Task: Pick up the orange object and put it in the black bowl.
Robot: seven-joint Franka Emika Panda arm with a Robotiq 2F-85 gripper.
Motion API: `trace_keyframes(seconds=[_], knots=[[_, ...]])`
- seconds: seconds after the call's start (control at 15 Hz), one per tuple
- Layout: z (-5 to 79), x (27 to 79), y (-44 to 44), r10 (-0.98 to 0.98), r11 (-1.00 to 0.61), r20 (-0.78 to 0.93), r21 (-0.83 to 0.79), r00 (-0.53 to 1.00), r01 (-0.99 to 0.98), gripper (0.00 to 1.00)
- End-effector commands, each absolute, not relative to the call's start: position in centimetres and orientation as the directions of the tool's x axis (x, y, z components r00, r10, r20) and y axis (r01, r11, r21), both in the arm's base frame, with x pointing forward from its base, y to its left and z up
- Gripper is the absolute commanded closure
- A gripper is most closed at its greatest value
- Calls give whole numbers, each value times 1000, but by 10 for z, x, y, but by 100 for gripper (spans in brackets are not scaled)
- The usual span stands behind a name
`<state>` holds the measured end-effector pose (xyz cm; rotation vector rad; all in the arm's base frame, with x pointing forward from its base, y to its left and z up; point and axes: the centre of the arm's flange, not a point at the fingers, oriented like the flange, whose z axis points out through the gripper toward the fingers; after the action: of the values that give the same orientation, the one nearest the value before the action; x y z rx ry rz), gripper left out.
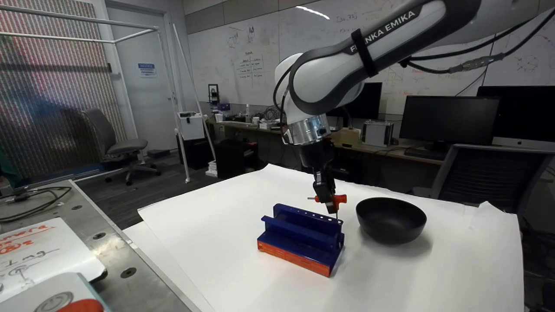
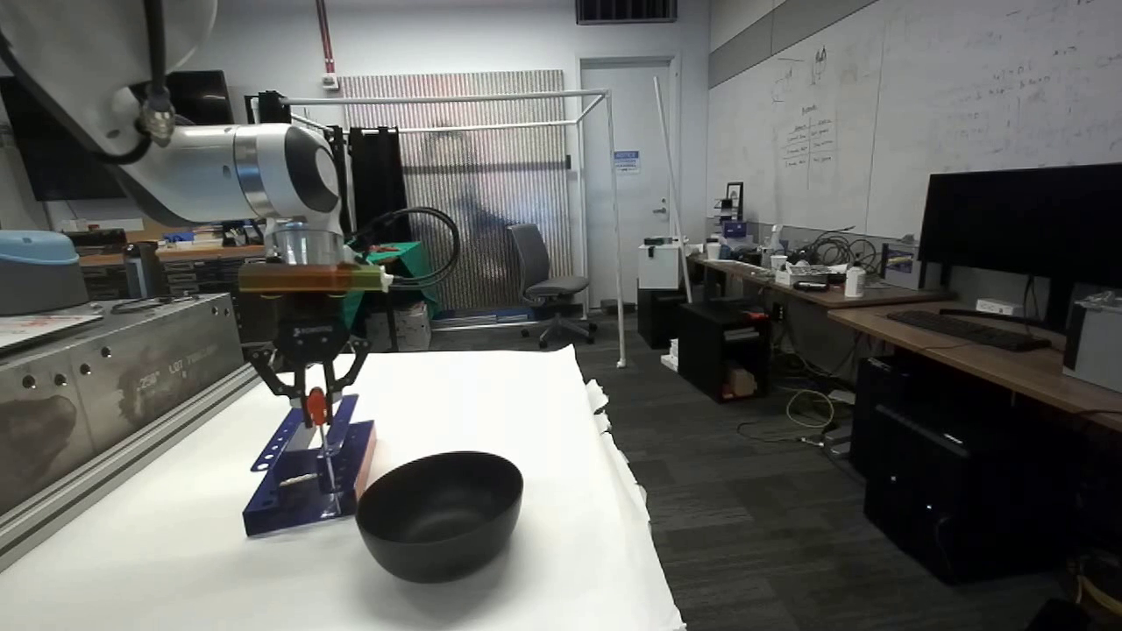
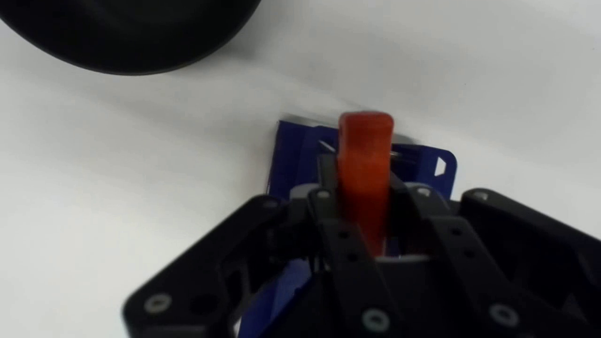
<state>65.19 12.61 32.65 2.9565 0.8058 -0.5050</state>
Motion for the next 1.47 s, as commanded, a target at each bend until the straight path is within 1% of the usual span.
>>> trace_keyframes(seconds=[0.0, 0.2, 0.4, 0.73, 0.87, 1.0, 1.2, 1.4], knots=[[346, 649, 127, 491, -863, -303, -37, 817, 504, 92], [363, 646, 131, 481, -868, -290, -24, 827, 496, 91], [404, 635, 140, 444, -887, -251, 11, 860, 461, 91], [455, 620, 140, 217, -949, -211, 183, 953, 257, 91], [454, 620, 131, 139, -947, -176, 263, 975, 183, 90], [435, 625, 117, 49, -935, -181, 336, 982, 109, 90], [385, 635, 93, -96, -907, -226, 420, 969, 9, 90], [338, 638, 73, -240, -874, -298, 481, 924, -72, 90]])
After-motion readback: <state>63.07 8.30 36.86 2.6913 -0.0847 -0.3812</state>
